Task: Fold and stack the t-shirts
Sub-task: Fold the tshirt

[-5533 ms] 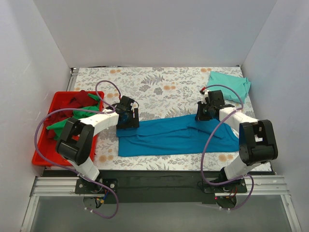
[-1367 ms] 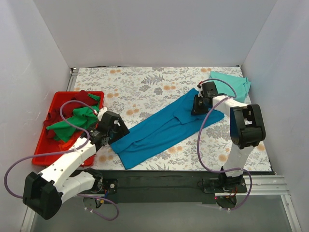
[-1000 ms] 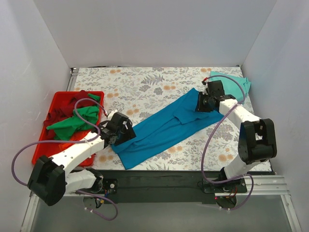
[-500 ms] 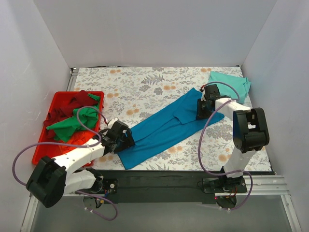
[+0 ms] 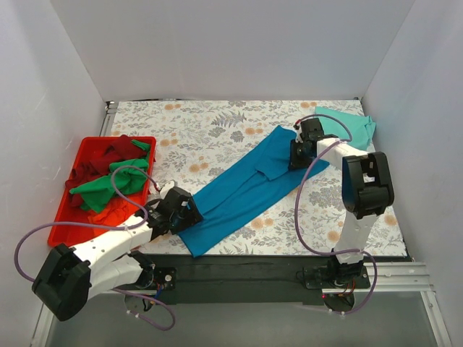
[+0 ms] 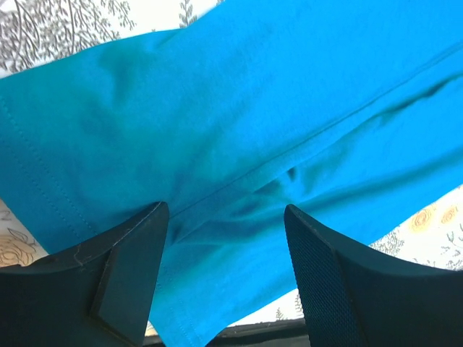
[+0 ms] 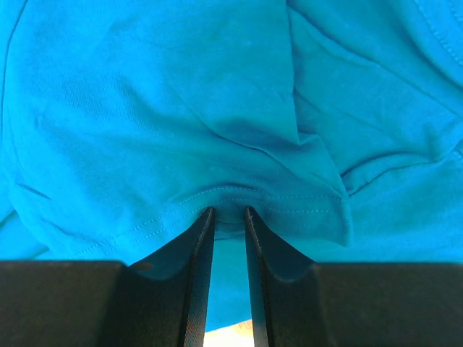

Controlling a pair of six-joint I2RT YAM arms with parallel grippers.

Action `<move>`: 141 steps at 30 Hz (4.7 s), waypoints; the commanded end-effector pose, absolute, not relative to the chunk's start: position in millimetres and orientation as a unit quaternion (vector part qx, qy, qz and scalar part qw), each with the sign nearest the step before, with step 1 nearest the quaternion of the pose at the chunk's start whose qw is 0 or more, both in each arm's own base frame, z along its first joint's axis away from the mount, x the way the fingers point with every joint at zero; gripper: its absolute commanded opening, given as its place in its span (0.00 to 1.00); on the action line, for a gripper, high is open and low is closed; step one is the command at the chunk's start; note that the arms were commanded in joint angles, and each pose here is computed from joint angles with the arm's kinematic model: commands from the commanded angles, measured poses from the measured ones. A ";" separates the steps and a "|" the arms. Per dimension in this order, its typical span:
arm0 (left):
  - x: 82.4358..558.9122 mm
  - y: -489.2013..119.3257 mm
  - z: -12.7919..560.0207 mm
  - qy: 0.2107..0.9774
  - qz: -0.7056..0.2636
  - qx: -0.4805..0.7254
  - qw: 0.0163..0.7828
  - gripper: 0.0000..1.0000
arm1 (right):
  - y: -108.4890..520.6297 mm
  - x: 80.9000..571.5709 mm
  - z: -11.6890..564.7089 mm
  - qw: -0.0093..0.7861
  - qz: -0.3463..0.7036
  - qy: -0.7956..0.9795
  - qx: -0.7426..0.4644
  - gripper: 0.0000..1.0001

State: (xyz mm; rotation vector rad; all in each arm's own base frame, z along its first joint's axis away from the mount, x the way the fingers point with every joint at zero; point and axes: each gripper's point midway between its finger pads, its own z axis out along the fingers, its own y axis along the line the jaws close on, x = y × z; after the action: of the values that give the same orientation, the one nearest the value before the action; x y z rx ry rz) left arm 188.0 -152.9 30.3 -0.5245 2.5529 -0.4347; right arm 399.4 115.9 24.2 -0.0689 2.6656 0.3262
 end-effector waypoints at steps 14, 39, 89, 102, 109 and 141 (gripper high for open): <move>129.0 -160.3 10.6 0.958 -0.157 -0.181 0.156 0.64 | 177.1 451.7 7.4 0.218 0.145 0.963 -0.057 0.30; 120.9 -253.7 20.6 0.961 -0.226 -0.107 0.121 0.63 | 203.8 538.1 20.4 0.245 0.151 0.955 -0.067 0.33; 95.0 -223.2 57.8 0.967 -0.153 -0.117 0.167 0.65 | 186.6 214.8 112.6 0.260 0.194 0.943 -0.077 0.34; 91.8 -219.7 54.7 0.967 -0.154 -0.123 0.163 0.65 | 207.9 110.4 70.3 0.181 0.203 0.960 -0.075 0.34; 92.1 -217.2 49.2 0.968 -0.144 -0.126 0.164 0.65 | 207.8 82.4 46.6 0.142 0.177 0.971 -0.075 0.34; 82.1 -208.1 35.7 0.970 -0.140 -0.130 0.149 0.65 | 208.4 56.9 13.7 0.116 0.157 0.980 -0.044 0.37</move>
State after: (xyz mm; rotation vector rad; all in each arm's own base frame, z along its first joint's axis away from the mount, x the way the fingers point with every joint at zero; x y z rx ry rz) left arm 80.7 -205.8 31.1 -0.3002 2.8130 -0.3653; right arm 56.2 209.3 14.9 -0.1700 2.8820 0.4587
